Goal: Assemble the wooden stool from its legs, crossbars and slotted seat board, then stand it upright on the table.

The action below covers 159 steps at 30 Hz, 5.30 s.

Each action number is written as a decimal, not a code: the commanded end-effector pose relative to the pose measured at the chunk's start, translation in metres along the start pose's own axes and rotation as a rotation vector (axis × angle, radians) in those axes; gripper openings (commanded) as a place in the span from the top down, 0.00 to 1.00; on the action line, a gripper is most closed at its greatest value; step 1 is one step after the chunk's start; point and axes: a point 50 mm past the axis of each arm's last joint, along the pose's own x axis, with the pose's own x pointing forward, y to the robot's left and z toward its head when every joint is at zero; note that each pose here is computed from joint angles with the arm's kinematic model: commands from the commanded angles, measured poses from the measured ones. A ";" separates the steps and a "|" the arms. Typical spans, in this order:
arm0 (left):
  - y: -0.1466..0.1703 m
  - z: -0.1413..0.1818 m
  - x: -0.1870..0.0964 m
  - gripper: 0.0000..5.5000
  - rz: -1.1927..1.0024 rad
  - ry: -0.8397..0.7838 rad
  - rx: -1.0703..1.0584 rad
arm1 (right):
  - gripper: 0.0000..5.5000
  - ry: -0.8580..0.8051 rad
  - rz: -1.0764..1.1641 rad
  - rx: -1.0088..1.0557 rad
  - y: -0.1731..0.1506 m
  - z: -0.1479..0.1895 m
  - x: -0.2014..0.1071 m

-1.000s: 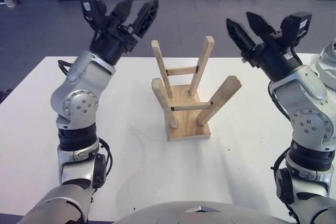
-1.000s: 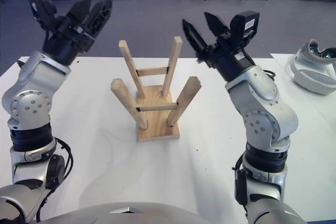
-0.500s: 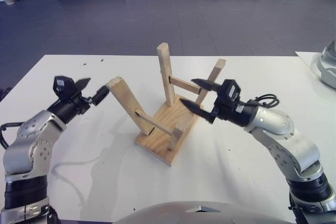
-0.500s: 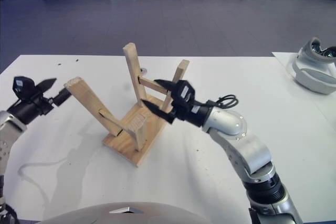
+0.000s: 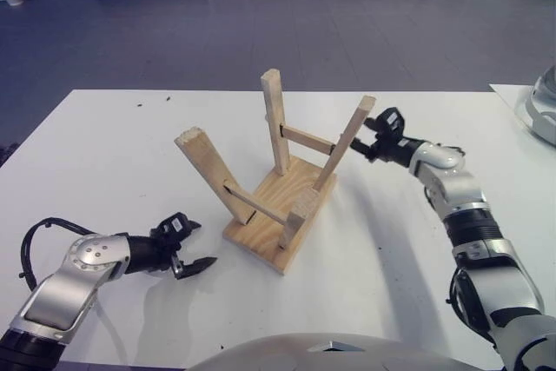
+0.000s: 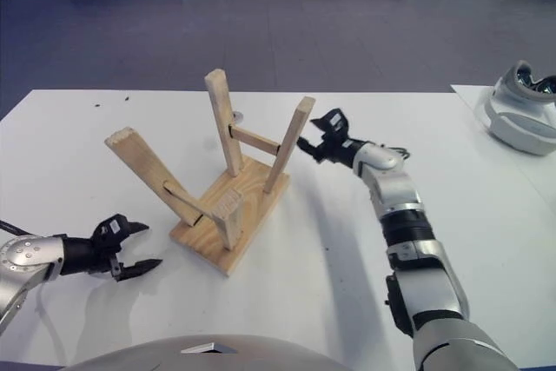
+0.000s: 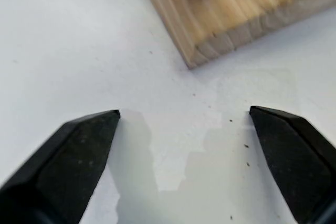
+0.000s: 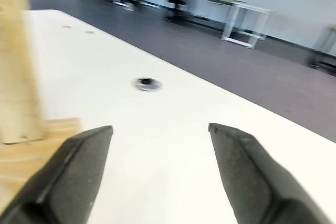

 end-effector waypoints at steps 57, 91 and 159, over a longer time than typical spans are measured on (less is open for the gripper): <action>-0.039 0.081 -0.042 0.17 -0.198 -0.510 -0.188 | 0.38 0.134 0.208 0.277 0.114 0.018 -0.144; -0.016 0.063 -0.007 0.71 -0.331 -0.224 0.173 | 0.69 0.260 0.538 -0.031 0.098 0.005 -0.134; 0.166 0.181 -0.068 0.36 0.985 -0.853 -0.096 | 0.33 -0.120 -0.911 0.406 -0.059 -0.065 -0.159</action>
